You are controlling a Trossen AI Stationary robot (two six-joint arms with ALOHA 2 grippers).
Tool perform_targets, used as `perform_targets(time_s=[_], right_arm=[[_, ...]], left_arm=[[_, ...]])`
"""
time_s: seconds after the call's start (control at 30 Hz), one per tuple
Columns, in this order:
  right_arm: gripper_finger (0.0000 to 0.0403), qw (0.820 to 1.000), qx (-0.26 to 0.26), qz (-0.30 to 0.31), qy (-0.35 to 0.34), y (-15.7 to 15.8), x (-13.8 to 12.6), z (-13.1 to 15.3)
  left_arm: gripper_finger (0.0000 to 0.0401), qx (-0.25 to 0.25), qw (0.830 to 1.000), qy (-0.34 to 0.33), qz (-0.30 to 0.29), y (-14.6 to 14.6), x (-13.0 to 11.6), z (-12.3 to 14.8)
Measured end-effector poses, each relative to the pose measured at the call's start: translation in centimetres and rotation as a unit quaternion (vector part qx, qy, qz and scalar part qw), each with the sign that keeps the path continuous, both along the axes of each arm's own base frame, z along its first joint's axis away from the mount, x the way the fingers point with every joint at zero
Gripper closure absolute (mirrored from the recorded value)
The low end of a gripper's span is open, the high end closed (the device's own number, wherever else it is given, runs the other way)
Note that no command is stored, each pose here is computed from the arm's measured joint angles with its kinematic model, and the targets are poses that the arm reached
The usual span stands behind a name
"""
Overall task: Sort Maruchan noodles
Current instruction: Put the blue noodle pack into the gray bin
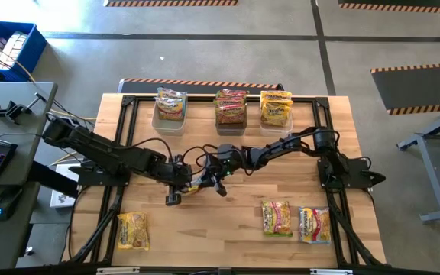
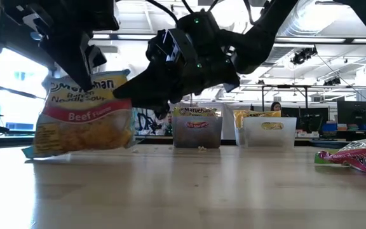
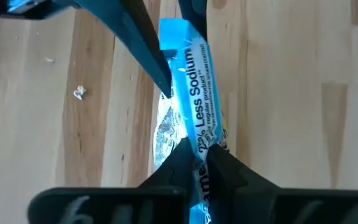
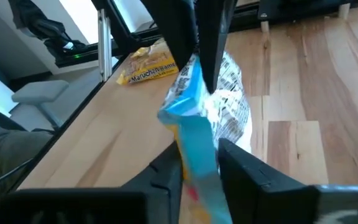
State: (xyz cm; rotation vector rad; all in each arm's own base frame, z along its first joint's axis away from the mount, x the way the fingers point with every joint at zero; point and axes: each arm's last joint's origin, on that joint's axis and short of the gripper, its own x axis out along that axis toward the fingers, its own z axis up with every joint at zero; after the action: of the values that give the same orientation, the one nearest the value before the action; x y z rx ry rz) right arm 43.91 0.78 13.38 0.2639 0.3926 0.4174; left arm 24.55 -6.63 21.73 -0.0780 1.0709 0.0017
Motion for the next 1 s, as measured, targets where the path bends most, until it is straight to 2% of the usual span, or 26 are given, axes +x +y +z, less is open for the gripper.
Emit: perform_targets(time_s=[0.2,0.27,0.37,0.5,0.67,0.8,0.87,1.0], right_arm=[[0.0272,1.0,0.005,-0.005,0.022,-0.4,-0.3,0.4],[0.0258,0.999,-0.008,-0.01,0.041,-0.9,-0.8,1.4],[0.0254,0.996,-0.059,-0.031,0.065,-1.5,-1.8,3.0],[0.028,0.987,-0.133,-0.044,0.079,-1.8,-3.2,5.3],[0.0349,0.974,-0.187,-0.056,0.114,-2.5,-4.9,6.3],[0.0397,0.968,-0.193,-0.08,0.138,-3.8,-6.7,5.4],[0.0393,0.967,-0.19,-0.098,0.136,-4.3,-7.8,4.6],[0.0388,0.972,-0.174,-0.13,0.085,-4.9,-9.7,3.6]], left_arm=[[0.0397,0.041,0.998,0.04,-0.014,1.0,-0.6,-0.1],[0.0398,0.068,0.996,0.055,-0.014,1.6,-0.9,0.4],[0.04,0.113,0.991,0.064,-0.021,2.8,-1.2,1.9],[0.04,0.154,0.986,0.055,-0.04,4.9,-1.7,4.7],[0.0401,0.21,0.973,0.065,-0.063,8.7,-2.9,7.6],[0.0401,0.261,0.957,0.085,-0.097,12.0,-3.9,9.0],[0.0401,0.285,0.947,0.097,-0.113,13.6,-4.2,9.4],[0.0401,0.307,0.935,0.131,-0.117,16.8,-5.2,9.6]])
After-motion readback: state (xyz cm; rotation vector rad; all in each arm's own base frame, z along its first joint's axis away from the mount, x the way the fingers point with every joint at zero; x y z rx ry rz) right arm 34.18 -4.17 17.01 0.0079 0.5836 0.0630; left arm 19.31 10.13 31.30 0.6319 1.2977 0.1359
